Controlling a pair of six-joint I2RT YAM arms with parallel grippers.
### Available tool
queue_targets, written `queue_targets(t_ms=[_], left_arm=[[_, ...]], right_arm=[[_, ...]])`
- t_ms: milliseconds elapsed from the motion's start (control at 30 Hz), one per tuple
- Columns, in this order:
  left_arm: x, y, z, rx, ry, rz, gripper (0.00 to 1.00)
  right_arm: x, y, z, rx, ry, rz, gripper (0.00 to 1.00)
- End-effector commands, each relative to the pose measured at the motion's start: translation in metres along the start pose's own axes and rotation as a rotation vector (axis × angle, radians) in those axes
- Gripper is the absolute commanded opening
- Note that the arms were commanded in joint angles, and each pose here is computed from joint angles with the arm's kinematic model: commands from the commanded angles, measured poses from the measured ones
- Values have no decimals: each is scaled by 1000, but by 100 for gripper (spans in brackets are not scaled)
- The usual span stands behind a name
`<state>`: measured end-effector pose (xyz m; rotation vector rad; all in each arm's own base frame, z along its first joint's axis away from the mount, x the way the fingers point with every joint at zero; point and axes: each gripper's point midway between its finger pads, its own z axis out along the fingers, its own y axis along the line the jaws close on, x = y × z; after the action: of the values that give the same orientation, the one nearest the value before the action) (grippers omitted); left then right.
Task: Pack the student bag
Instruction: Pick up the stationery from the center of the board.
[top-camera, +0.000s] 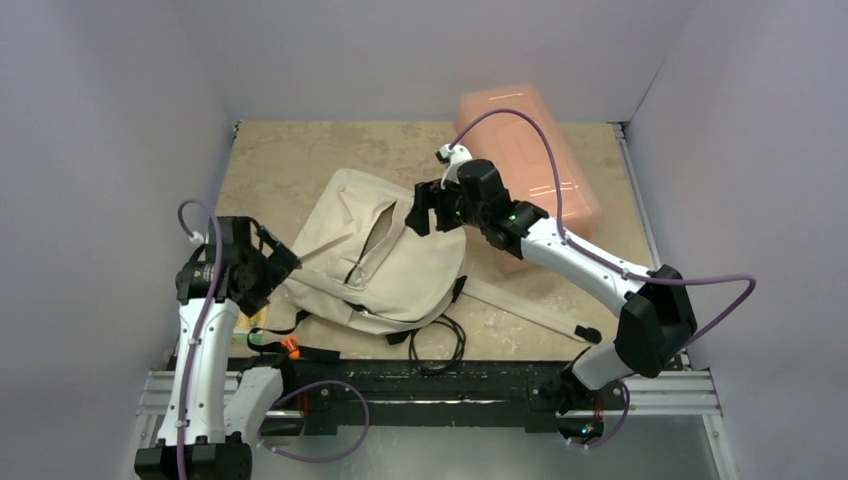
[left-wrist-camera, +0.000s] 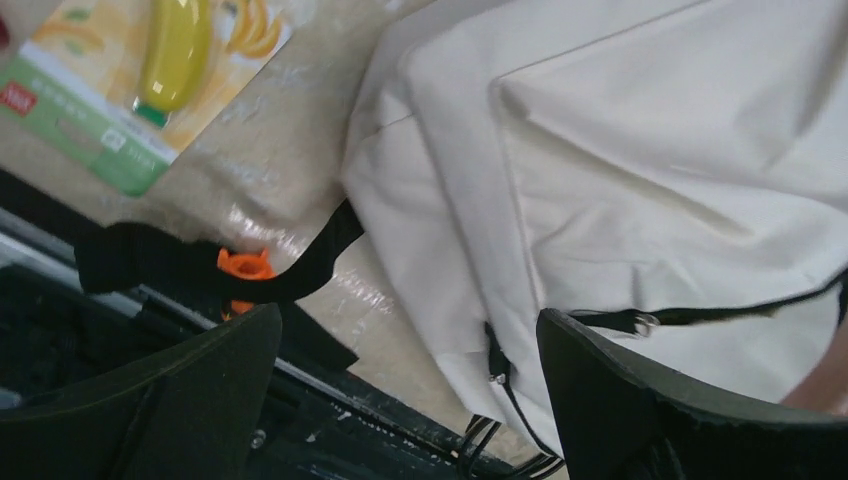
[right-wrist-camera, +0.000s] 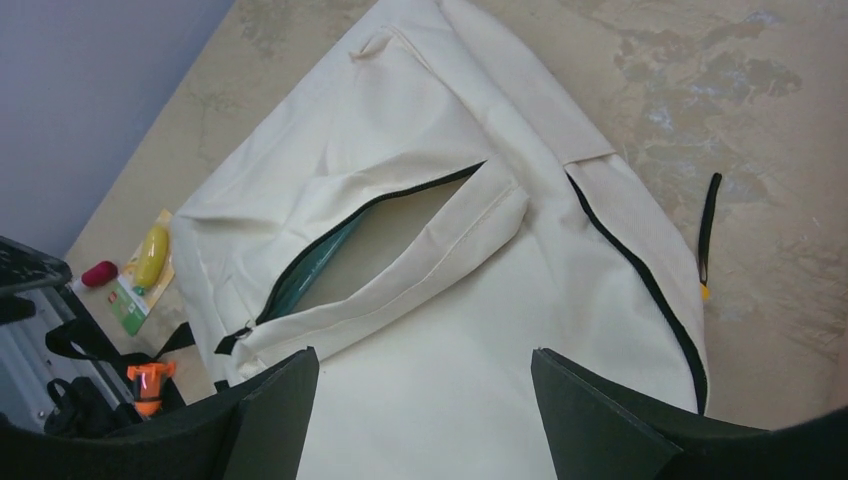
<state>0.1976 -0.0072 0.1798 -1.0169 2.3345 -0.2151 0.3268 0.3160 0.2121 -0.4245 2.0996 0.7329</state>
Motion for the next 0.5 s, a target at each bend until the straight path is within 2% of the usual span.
queue_targets(t_ms=[0,100,167,233,267,333,433,467], left_arm=[[44,51,10,-259,88,-337,100],[60,72,12,-398,111,-452,99],[68,75,12,-431,139,-482,88],[58,61,19,-335,141,-343,75],[56,61,21,-345,135,-283,75],[57,72,24,-467,172,-195,77],[73,90,28,-668,268,-224,75],[75,91,31,-684,270,-247,73]], right_arm=[[0,18,-3,-77,-11,-24,81],[-5,25,-12,-90,-41,-42,82],[-6,29,-16,-100,-51,-46,82],[-6,36,-19,-115,-56,-56,82],[-5,38,-19,-122,-56,-58,82],[-3,42,-20,-132,-53,-61,82],[-4,46,-22,-146,-57,-66,82],[-5,47,-24,-147,-61,-68,82]])
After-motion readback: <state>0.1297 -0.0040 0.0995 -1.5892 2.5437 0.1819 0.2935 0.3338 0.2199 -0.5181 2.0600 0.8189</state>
